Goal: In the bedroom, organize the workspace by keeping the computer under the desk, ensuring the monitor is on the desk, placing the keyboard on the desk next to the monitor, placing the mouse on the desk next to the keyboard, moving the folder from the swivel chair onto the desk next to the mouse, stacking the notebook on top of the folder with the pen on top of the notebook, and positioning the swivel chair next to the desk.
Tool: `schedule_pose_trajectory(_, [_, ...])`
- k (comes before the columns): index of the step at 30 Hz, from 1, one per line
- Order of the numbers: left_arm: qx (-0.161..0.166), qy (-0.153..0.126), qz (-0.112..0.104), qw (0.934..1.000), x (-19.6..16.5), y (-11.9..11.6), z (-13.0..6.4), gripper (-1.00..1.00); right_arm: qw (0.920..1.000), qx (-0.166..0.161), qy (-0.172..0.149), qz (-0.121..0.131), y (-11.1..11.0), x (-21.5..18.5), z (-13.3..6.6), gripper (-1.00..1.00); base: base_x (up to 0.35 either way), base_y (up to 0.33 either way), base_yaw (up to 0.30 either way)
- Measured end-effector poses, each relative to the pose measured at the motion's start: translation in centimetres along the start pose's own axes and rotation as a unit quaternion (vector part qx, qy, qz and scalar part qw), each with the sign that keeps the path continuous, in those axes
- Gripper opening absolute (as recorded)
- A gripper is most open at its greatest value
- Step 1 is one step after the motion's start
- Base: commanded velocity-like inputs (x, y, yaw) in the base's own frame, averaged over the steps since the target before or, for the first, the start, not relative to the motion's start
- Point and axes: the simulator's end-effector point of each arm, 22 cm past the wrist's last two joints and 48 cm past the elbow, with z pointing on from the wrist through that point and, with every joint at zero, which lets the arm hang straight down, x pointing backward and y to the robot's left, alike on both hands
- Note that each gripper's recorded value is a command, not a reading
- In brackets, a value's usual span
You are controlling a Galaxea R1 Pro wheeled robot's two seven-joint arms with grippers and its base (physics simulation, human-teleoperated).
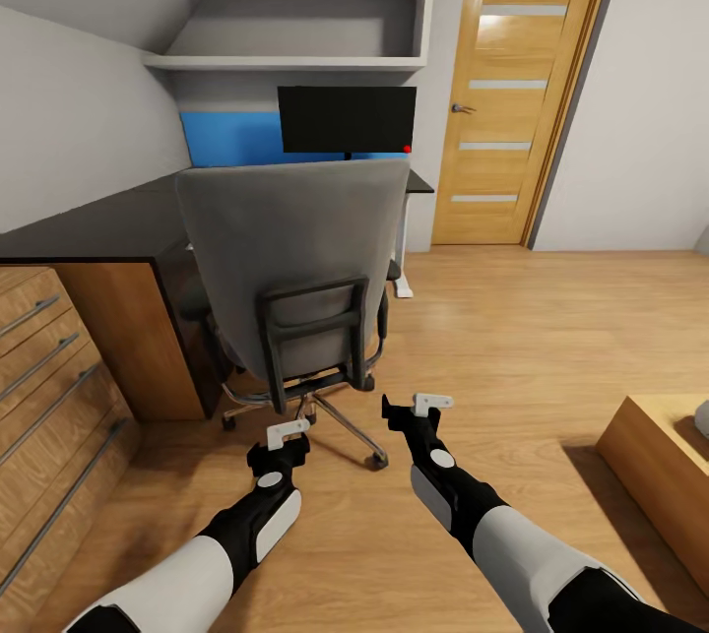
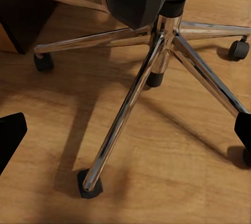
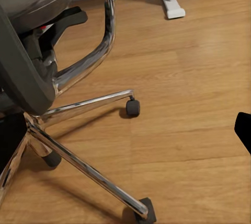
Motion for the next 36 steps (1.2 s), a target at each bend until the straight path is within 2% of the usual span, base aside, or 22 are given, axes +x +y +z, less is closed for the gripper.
schedule_pose_trajectory(8, [-0.002, -0.001, 0.0, 1.0, -0.1, 0.2, 0.0, 1.0, 1.0, 0.0, 0.0, 0.0, 0.0, 0.0, 0.0, 1.0, 0.0, -0.001, 0.0])
schedule_pose_trajectory(11, [-0.003, -0.014, -0.006, 0.9999, -0.6, 0.1, 0.0, 1.0, 1.0, 0.0, 0.0, 0.0, 0.0, 0.0, 0.0, 1.0, 0.0, 0.0, 0.0])
schedule_pose_trajectory(12, [-0.002, -0.032, -0.012, 0.9994, -1.4, 0.1, -0.1, 1.0, 1.0, 0.0, 0.0, 0.0, 0.0, 0.0, 0.0, 1.0, 0.0, 0.0, 0.0])
schedule_pose_trajectory(13, [0.002, -0.079, -0.022, 0.9966, -3.4, -0.3, -0.4, 1.0, 1.0, 0.0, 0.0, 0.0, 0.0, 0.0, 0.0, 1.0, 0.0, 0.0, 0.0])
schedule_pose_trajectory(14, [0.001, -0.097, -0.024, 0.995, -4.2, -0.3, -0.6, 1.0, 1.0, 0.0, 0.0, 0.0, 0.0, 0.0, 0.0, 1.0, 0.0, 0.0, 0.0])
schedule_pose_trajectory(17, [0.0, -0.112, -0.025, 0.9934, -4.8, -0.3, -0.8, 1.0, 1.0, 0.0, 0.0, 0.0, 0.0, 0.0, 0.0, 1.0, 0.0, 0.0, 0.0])
schedule_pose_trajectory(23, [-0.002, -0.123, -0.025, 0.9922, -5.1, -0.2, -0.9, 1.0, 1.0, 0.0, 0.0, 0.0, 0.0, 0.0, 0.0, 1.0, 0.0, 0.0, 0.0])
schedule_pose_trajectory(33, [-0.001, -0.125, -0.022, 0.9919, -5.1, -0.2, -0.9, 1.0, 1.0, 0.0, 0.0, 0.0, 0.0, 0.0, 0.0, 1.0, 0.0, 0.0, 0.0])
schedule_pose_trajectory(36, [0.0, -0.123, -0.016, 0.9923, -4.7, -0.3, -0.9, 1.0, 1.0, 0.0, 0.0, 0.0, 0.0, 0.0, 0.0, 1.0, 0.0, 0.0, 0.0])
